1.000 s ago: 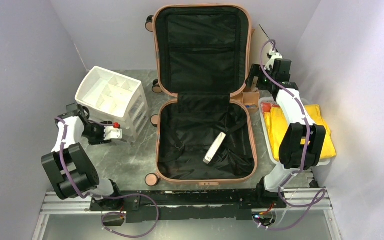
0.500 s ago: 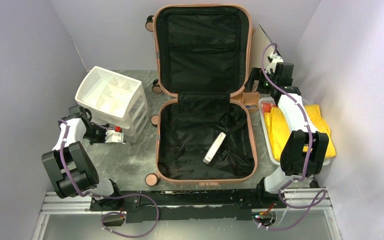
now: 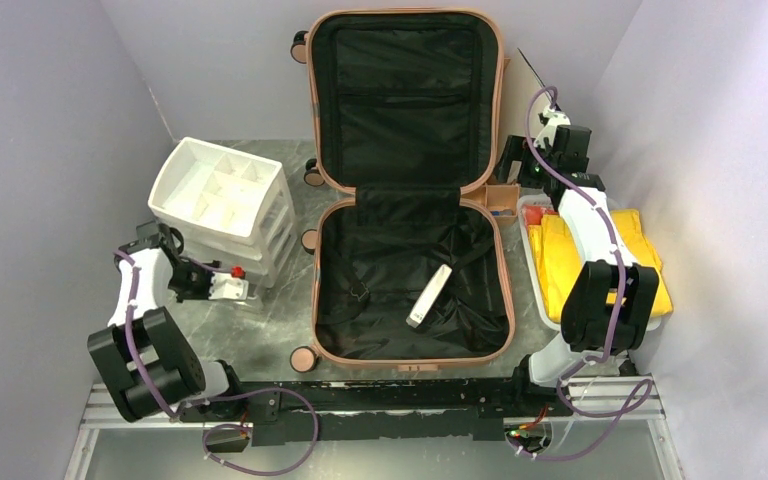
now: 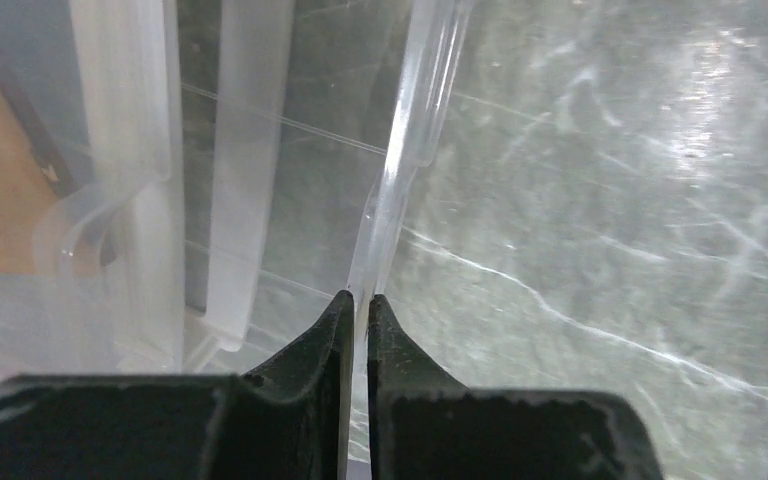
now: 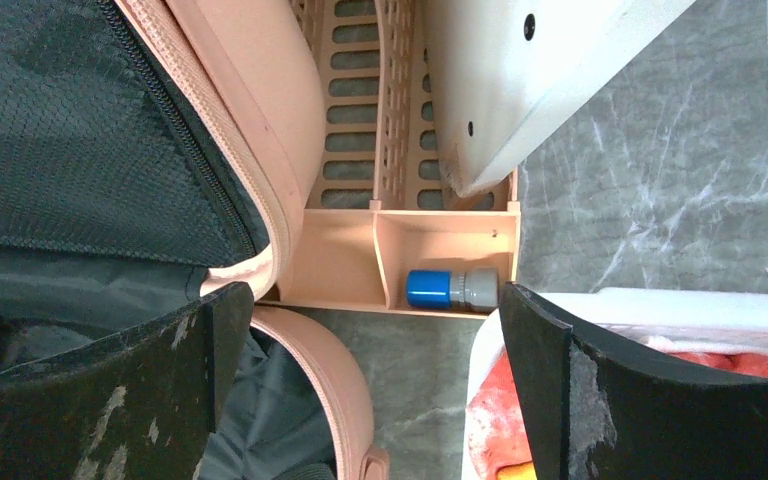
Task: Open, take out, and arrange the luggage
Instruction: Open the drawer in the storage box.
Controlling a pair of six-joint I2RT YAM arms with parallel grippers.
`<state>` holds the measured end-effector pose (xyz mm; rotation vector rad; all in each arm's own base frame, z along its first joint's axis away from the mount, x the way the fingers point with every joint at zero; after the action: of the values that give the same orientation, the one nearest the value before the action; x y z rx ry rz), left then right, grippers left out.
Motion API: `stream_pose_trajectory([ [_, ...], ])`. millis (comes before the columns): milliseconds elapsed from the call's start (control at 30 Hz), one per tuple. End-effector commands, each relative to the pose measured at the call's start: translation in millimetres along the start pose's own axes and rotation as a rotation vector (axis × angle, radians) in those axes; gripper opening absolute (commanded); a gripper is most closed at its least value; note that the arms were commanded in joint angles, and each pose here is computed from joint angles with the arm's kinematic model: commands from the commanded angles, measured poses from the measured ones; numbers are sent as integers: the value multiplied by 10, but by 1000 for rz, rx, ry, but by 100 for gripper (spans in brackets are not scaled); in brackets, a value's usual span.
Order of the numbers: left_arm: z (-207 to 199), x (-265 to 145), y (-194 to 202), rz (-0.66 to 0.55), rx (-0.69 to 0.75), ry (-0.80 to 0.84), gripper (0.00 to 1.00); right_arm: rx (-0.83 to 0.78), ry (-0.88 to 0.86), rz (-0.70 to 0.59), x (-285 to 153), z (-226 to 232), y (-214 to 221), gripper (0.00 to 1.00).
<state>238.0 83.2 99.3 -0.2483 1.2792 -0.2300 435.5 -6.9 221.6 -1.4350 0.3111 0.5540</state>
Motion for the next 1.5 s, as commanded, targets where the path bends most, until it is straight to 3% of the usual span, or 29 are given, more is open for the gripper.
stream_pose_trajectory([
  [0,-296,-150,-25,-3,-2,72,5,-33,15,-60,-183,-5,-202,100],
  [267,-627,-188,127,14,-22,119,8,-81,49,-70,-289,-41,-249,100],
  [600,-904,-154,-60,-36,11,170,7,-191,3,-74,-496,60,-223,100],
  [733,-903,-211,-118,-83,-17,195,7,-329,-195,-149,-706,537,-278,100],
  [967,-909,-215,-188,-103,-4,165,10,-722,-659,-295,-1304,2096,-66,100],
  [1200,-984,-167,-53,-14,-16,165,11,-822,-969,-234,-1546,2984,260,100],
  [1400,-894,-257,-33,-3,-69,123,48,-876,-778,-224,-1347,2803,214,100],
  [1467,-904,-318,-66,-16,-68,127,65,-895,-677,-233,-1333,2656,174,100],
])
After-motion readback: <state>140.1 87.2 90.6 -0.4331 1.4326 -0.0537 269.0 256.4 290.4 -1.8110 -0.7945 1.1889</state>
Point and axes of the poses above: each gripper's point midway between its finger pads, its own x axis out along the fingers, its own z axis along the line the jaws close on, y = z × x, the point moved 3 cm from there along -x, back along the fingers, and after that the axes turned 7 degrees about -x, right-handed, at the moved point
